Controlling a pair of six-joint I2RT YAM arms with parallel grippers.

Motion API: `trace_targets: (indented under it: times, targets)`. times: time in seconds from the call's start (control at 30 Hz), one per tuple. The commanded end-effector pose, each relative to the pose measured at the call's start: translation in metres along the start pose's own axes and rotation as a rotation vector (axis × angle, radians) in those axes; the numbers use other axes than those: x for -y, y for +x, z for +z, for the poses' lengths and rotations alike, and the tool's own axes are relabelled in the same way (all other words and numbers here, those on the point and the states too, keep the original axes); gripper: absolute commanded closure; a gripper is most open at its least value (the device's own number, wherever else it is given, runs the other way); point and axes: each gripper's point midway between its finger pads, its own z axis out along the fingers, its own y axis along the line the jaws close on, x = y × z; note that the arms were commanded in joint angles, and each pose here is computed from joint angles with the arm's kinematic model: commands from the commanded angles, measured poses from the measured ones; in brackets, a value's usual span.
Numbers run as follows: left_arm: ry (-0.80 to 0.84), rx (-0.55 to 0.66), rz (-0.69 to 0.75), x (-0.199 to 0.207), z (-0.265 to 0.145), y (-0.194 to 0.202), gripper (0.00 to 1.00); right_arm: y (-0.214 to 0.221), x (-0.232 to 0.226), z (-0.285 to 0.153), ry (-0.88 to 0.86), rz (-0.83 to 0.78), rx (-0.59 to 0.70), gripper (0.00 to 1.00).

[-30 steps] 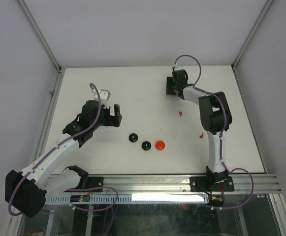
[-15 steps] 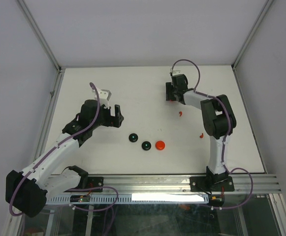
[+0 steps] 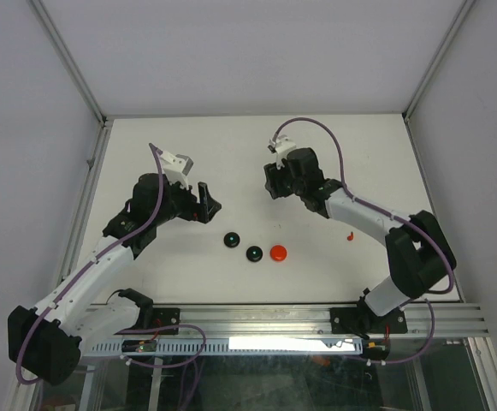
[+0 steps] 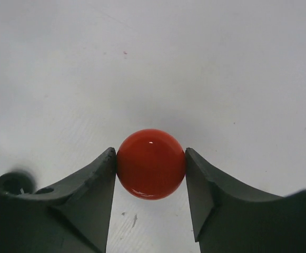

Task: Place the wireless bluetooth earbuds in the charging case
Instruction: Pick up the charging case at the center of the board.

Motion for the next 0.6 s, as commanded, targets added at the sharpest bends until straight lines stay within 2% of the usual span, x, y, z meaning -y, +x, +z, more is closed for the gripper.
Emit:
trace_targets:
  times: [0.0, 0.37, 0.57]
  targets:
    - [0.132, 0.098, 0.005, 0.026, -0.011, -0.025, 0.12, -0.045, -0.038, -0.042, -0.096, -0.140, 0.180, 0.54]
    - [0.414, 0.115, -0.098, 0.079, -0.028, -0.036, 0.17, -0.066, -0.112, -0.120, -0.314, -0.434, 0.385, 0.53]
    - [0.535, 0.093, -0.208, 0.098, -0.035, -0.030, 0.25, -0.066, -0.136, -0.145, -0.393, -0.579, 0.471, 0.52]
